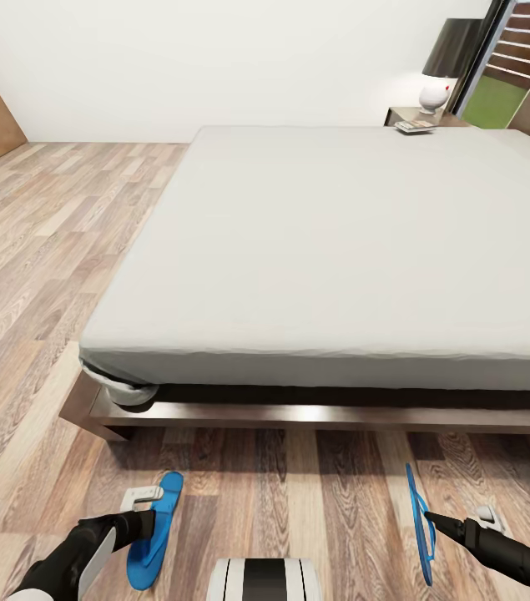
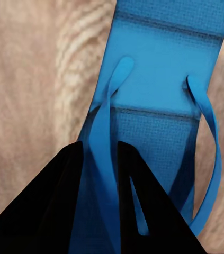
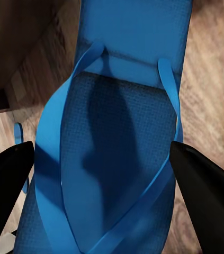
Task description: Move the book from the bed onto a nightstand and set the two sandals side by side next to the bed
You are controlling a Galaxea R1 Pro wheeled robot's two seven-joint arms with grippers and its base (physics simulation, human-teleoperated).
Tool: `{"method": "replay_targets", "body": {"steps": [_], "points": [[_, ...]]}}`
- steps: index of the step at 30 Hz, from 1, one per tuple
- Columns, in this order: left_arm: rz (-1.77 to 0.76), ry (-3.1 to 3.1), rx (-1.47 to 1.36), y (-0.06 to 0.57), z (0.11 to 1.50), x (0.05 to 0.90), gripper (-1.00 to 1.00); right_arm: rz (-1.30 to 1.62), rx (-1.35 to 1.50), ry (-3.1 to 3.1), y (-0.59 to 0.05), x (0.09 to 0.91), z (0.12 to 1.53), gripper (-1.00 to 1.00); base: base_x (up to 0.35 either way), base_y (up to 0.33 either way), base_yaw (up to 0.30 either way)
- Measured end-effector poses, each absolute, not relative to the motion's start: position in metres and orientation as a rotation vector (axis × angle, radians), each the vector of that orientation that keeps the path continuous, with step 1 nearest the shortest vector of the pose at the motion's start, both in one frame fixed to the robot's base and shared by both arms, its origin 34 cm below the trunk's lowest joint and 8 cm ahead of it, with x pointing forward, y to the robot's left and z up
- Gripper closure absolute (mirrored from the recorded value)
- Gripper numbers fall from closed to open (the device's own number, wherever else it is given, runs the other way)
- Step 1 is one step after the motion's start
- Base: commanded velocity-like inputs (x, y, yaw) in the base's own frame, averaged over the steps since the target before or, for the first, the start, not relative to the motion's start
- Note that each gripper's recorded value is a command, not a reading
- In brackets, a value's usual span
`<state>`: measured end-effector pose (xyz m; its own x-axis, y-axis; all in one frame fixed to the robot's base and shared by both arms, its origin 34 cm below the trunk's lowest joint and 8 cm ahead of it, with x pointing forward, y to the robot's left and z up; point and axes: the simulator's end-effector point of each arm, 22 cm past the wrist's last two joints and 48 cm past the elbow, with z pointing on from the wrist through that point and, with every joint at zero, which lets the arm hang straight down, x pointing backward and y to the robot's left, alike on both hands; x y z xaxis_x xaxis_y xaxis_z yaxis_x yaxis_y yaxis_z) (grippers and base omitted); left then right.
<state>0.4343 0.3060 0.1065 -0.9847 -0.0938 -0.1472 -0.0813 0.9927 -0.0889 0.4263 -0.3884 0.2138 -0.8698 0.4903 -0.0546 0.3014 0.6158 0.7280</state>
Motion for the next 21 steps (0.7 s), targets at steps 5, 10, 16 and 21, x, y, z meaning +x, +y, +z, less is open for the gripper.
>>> {"method": "replay_targets", "body": {"steps": [5, 10, 16, 21], "points": [[-0.117, 2.987, -0.136, 0.306, 0.106, 0.433, 1.0, 1.101, 0.648, 2.594, -0.388, 0.426, 0.214, 1.0, 0.0, 0.0, 0.0], [-0.121, 2.987, -0.137, 0.305, 0.106, 0.433, 1.0, 1.101, 0.648, 2.594, -0.388, 0.426, 0.214, 1.0, 0.0, 0.0, 0.0], [-0.121, 3.011, -0.14, 0.304, 0.097, 0.424, 1.0, 1.099, 0.665, 2.615, -0.388, 0.419, 0.205, 1.0, 0.0, 0.0, 0.0], [-0.121, 3.031, -0.142, 0.304, 0.089, 0.415, 1.0, 1.098, 0.679, 2.632, -0.388, 0.413, 0.197, 1.0, 0.0, 0.0, 0.0]]}}
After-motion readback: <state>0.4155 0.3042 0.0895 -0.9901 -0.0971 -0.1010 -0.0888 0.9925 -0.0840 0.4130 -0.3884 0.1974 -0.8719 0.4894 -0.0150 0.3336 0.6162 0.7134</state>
